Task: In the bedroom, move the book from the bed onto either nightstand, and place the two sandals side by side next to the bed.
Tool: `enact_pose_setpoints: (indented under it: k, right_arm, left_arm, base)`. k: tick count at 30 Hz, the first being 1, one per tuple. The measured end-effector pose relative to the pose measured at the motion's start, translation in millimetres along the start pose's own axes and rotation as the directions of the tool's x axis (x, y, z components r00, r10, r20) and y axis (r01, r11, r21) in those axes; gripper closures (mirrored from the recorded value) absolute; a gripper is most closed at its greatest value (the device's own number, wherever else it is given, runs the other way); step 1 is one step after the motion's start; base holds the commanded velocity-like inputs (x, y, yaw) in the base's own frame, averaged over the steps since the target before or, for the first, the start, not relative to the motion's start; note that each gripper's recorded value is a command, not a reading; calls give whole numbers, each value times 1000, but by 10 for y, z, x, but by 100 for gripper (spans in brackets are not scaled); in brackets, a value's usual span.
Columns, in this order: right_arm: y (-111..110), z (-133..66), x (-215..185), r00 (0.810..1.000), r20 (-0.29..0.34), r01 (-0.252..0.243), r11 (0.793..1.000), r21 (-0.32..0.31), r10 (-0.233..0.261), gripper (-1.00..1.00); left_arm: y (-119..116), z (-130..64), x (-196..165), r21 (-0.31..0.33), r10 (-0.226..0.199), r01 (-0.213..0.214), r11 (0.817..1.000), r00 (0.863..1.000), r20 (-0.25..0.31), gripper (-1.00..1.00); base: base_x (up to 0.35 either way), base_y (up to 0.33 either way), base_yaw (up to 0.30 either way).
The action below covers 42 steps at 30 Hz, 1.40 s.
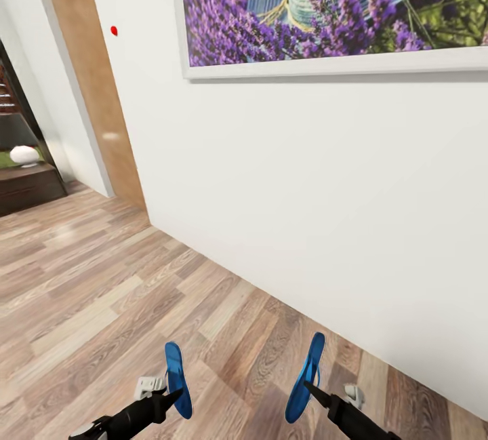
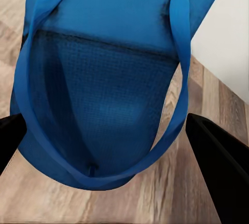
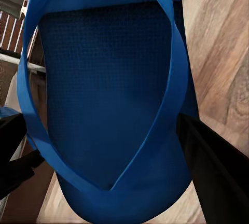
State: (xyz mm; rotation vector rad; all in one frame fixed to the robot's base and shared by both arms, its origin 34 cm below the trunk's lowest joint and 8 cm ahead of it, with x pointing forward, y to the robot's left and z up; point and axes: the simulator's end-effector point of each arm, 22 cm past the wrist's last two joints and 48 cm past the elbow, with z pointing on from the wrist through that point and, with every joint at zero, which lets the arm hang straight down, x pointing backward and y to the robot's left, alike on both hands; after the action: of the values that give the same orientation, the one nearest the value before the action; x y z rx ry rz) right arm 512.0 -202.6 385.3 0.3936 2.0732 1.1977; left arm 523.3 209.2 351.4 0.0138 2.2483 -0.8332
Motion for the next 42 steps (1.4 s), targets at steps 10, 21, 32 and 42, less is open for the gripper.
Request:
enact_pose_setpoints:
  k: [10, 21, 32, 42]
  right_arm:
    - [0, 0, 0, 1000, 0, 0, 1000, 0, 0, 100]
    - [-2, 0, 0, 1000, 0, 0, 1000, 1, 0, 100]
    - [-6, 0, 0, 1000, 0, 0, 1000, 3, 0, 100]
    - [-41, 0, -5, 1000, 1, 1, 1000, 19, -1, 100]
  left_arm:
    - [1, 0, 0, 0, 0, 0, 1000, 1000, 0, 100]
    - [-4, 1, 6, 1, 0, 0, 1000, 1000, -1, 100]
    - [-10, 0, 24, 2, -4, 4, 1000, 1000, -4, 100]
    - [-10, -1, 23, 3, -4, 4, 1000, 1000, -4, 100]
  base:
    - [0, 0, 297]
    - [0, 0, 296]
    - [0, 0, 296]
    - [0, 0, 296]
